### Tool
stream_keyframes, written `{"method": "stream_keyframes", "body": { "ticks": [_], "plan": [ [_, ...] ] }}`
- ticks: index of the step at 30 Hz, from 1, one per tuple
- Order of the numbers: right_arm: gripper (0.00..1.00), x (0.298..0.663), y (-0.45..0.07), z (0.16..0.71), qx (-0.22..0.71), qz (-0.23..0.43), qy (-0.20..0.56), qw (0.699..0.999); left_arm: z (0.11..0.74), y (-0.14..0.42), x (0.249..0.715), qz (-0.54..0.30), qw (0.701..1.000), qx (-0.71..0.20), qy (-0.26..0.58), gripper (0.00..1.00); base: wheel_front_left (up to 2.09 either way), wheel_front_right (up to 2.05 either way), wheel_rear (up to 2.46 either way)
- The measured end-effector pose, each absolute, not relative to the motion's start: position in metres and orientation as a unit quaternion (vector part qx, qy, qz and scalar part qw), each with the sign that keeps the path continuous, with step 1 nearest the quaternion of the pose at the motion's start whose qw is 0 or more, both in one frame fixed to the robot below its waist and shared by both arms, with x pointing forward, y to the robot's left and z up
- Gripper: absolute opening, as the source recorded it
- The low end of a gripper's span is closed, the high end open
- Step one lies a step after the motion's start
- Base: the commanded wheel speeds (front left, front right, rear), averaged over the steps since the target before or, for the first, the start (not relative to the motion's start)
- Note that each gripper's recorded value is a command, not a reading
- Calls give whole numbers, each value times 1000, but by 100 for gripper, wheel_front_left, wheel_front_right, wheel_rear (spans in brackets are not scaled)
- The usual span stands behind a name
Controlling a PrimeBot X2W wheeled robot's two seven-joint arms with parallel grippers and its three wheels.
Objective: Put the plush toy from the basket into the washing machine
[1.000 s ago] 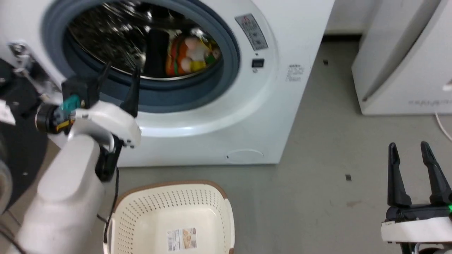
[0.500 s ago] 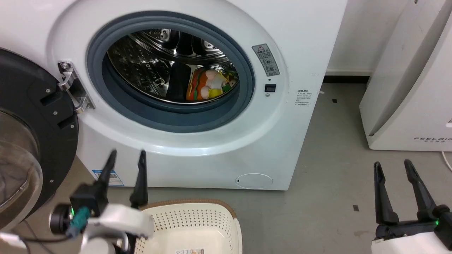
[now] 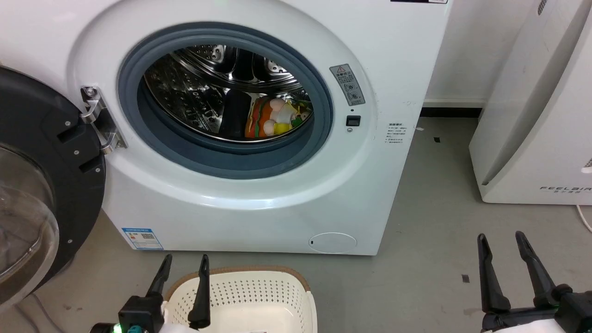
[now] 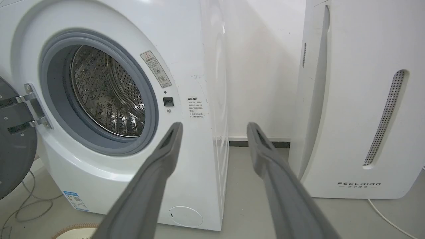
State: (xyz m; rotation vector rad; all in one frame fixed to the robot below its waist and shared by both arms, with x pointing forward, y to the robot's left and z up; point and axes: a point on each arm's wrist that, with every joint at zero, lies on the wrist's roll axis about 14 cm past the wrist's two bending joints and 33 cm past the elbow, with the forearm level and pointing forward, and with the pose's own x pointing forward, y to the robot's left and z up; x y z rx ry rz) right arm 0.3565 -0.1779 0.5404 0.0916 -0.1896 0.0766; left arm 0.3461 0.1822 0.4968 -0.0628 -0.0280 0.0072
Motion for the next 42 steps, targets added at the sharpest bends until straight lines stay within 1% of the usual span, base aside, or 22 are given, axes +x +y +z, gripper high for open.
{"method": "stream_keyframes", "body": {
  "ticks": [8, 9, 42],
  "plan": [
    [100, 356, -178, 538, 46, 38, -90, 994, 489, 181, 346, 1, 1000, -30, -4, 100, 0, 0, 0],
    [0, 356, -178, 538, 46, 38, -90, 994, 490, 180, 346, 0, 999, -32, -5, 0, 0, 0, 0],
    [0, 357, -174, 532, 33, 44, -65, 996, 495, 177, 351, -5, 1000, -24, -1, 0, 0, 0, 0]
  ]
}}
